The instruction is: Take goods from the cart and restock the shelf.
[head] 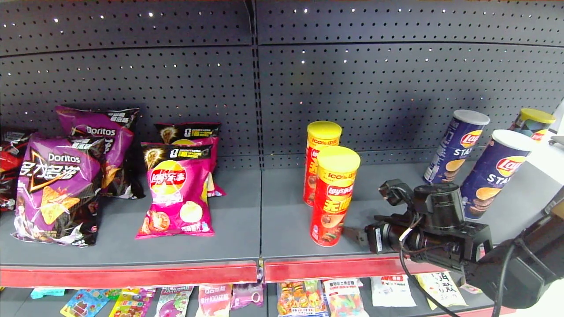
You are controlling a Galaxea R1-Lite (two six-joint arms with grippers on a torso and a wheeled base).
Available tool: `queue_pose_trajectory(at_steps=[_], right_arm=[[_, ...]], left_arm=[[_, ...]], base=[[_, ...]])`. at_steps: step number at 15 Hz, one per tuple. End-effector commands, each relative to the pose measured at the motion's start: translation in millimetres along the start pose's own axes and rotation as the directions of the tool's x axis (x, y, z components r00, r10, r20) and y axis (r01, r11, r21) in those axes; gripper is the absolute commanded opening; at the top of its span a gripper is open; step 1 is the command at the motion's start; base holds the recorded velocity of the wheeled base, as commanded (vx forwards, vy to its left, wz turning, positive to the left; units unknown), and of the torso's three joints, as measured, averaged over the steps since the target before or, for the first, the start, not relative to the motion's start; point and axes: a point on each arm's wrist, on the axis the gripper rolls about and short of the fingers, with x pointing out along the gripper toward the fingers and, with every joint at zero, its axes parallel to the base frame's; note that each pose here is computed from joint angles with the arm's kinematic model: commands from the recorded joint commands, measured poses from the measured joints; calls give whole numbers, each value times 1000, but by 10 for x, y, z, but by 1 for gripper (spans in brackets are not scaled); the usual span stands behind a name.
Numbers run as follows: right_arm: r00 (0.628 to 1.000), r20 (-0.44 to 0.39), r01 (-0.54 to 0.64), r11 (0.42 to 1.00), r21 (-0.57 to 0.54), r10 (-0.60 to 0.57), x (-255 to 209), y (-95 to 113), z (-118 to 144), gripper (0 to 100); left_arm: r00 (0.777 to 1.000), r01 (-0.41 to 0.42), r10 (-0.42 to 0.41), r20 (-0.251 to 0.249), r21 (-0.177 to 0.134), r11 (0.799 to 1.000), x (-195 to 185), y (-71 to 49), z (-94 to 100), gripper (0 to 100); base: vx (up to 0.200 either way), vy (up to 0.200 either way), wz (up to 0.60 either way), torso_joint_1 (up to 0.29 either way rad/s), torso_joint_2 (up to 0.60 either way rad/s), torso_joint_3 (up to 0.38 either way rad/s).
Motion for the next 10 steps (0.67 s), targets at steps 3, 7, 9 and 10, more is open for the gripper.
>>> queue_pose_trajectory(at_steps=[3,7,9,10], right_arm=[[1000,-5,-6,1000,-5,6,16,24,-12,100],[1000,-5,-8,1000,-6,8,29,28,-9,100],[1000,-4,-8,1000,-6,8,31,29,-5,100],[1000,-4,-8,1000,-6,8,31,29,-5,100]], left_arm=[[1000,0,0,-1,0,1000,1,0,0,100],[1000,-2,2,-1,0,1000,1,0,0,100],[1000,-2,2,-1,0,1000,1,0,0,100],[1000,-2,2,-1,0,1000,1,0,0,100]], base=[[0,0,0,0,0,0],[0,0,0,0,0,0],[0,0,0,0,0,0],[0,0,0,0,0,0]])
